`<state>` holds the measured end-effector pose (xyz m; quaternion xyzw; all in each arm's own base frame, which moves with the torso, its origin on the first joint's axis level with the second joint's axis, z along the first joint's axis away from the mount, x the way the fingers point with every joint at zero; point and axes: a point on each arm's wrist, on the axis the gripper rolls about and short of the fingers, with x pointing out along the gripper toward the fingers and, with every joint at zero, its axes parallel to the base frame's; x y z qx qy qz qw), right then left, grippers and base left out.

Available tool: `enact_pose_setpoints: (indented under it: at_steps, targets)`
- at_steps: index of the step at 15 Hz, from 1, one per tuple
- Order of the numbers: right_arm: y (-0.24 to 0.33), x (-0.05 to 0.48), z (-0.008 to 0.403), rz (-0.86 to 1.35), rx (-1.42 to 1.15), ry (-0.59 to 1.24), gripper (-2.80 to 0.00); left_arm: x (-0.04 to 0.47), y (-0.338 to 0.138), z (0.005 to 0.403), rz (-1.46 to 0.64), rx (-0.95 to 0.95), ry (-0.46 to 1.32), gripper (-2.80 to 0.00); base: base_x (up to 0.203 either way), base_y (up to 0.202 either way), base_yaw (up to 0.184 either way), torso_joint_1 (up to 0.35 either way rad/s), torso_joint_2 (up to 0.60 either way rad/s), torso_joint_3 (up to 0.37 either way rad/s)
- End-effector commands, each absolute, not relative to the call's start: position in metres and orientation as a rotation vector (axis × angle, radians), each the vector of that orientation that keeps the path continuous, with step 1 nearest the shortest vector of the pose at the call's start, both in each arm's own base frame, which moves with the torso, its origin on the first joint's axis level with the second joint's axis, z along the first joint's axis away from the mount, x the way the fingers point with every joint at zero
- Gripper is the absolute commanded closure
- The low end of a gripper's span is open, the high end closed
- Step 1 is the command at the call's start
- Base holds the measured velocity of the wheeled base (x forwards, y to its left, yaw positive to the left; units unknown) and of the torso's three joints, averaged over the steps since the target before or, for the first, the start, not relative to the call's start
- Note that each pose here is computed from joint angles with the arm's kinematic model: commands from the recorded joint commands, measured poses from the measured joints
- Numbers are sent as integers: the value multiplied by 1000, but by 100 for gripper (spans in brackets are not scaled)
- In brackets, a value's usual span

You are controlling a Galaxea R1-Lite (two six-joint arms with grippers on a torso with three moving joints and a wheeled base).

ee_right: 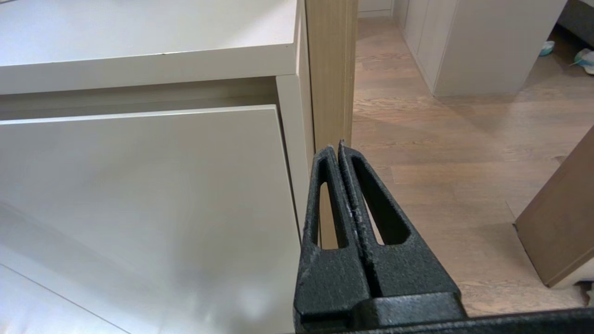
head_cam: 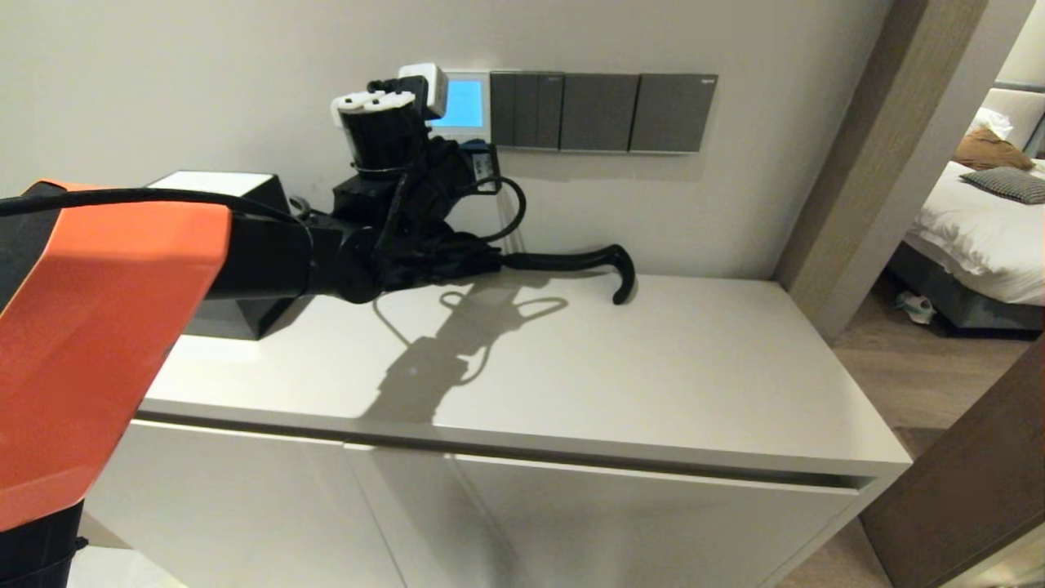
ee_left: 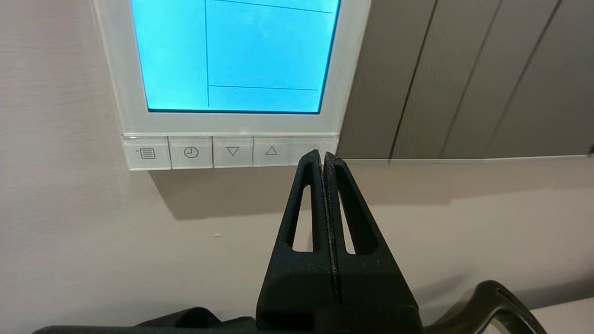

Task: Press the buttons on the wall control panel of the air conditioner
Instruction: Turn on the central air conditioner

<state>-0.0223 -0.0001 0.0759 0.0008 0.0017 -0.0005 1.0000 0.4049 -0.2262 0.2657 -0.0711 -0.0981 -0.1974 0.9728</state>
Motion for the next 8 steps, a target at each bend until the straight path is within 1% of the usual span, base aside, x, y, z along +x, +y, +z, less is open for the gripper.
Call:
enact_pose_setpoints:
  at_steps: [1, 8]
  targets:
    - [0, -22, 75, 0, 2, 8, 0, 406, -227, 264, -398, -144, -198, 0, 0, 0, 0, 0, 0, 0]
    - [0, -22, 75, -2, 2, 6, 0, 410, -229, 261, -398, -145, -198, 0, 0, 0, 0, 0, 0, 0]
